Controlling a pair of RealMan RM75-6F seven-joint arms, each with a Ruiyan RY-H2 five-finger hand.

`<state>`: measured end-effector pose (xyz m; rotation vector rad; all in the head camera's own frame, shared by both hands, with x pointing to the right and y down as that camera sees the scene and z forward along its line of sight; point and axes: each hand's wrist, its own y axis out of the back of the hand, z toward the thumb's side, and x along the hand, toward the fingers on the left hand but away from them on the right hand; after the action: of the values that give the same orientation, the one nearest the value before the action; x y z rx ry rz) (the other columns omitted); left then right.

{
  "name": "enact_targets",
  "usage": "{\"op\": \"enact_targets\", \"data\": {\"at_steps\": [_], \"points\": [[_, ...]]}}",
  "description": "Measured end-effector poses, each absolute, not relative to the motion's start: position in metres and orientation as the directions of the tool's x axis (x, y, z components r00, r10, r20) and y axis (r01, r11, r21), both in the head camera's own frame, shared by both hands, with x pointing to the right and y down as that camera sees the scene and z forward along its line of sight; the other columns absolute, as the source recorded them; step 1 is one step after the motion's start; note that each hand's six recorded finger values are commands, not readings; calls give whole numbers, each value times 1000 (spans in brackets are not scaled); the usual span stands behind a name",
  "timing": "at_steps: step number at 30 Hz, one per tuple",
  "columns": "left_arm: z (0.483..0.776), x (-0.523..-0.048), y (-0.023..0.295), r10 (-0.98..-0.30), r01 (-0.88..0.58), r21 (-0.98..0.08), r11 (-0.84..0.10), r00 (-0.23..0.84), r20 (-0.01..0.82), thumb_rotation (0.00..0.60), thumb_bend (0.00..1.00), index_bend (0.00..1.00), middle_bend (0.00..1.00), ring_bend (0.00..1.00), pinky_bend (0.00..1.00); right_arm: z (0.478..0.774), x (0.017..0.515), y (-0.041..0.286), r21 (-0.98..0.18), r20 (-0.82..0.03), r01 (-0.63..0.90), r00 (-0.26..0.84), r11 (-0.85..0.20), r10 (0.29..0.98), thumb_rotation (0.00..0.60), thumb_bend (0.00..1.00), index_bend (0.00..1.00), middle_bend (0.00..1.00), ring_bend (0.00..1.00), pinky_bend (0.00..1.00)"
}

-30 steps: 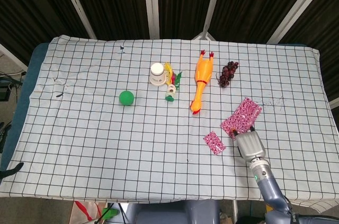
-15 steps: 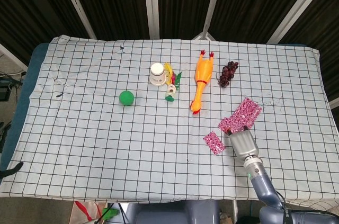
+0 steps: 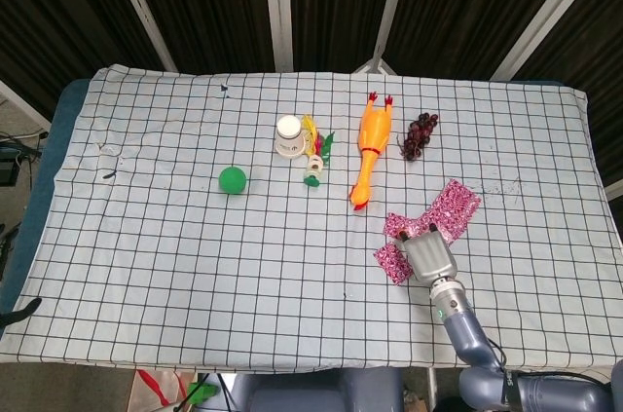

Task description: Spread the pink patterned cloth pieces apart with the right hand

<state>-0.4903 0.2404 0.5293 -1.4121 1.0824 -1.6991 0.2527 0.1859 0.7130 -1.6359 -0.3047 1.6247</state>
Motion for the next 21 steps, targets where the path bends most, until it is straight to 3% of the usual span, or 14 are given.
{"op": "enact_targets", "data": {"at_steps": [21], "points": [[529,-491,240,-883,-17,-901,-434,-191,429,600,204,109,21,53,62,724,214,171,-668,-735,-350,178,-656,654,600,559,211,611,546,226]]}}
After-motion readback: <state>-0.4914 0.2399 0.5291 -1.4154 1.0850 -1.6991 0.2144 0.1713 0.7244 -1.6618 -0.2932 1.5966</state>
